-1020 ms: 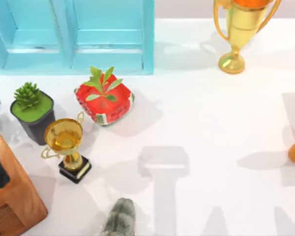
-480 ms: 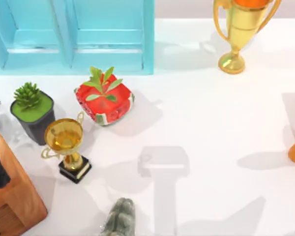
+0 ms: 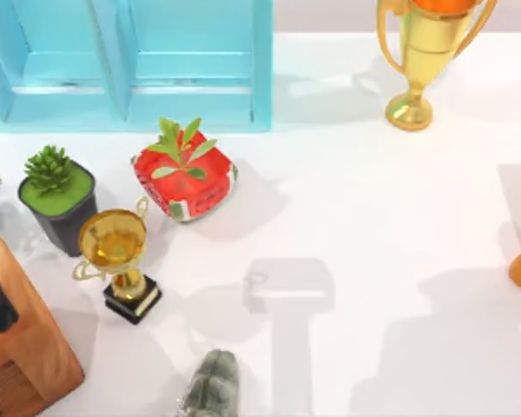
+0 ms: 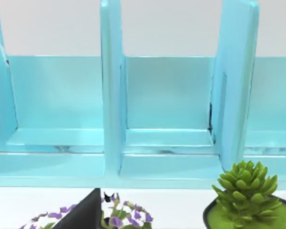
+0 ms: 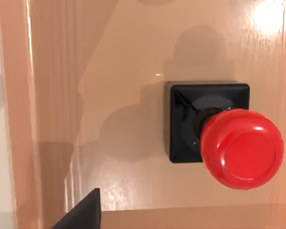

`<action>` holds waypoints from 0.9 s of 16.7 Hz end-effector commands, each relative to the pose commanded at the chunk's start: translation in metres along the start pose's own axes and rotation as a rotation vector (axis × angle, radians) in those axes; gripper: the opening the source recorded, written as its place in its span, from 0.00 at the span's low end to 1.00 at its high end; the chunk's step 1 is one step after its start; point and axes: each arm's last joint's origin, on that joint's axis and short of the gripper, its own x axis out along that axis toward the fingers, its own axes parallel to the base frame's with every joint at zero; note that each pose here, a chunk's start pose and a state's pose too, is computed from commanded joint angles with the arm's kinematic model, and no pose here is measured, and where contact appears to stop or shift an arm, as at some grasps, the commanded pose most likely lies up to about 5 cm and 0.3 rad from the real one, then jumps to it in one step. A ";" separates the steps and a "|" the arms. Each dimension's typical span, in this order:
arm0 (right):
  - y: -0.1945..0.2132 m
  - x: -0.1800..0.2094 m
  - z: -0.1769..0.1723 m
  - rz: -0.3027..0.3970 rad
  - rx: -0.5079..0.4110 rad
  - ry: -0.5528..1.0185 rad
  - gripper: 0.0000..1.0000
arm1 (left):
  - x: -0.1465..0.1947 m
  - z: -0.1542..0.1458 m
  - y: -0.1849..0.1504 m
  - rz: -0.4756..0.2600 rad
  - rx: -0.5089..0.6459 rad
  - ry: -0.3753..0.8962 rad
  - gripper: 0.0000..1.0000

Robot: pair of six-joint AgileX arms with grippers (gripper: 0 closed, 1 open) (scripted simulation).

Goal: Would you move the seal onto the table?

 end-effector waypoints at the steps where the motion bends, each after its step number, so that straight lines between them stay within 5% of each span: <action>1: -0.008 0.003 0.007 0.020 0.000 0.051 1.00 | 0.000 0.000 0.000 0.000 0.000 0.000 1.00; 6: -0.034 0.017 0.024 0.091 0.002 0.197 1.00 | 0.000 0.000 0.000 0.000 0.000 0.000 1.00; 15: -0.033 0.038 0.022 0.096 0.002 0.206 1.00 | 0.000 0.000 0.000 0.000 0.000 0.000 1.00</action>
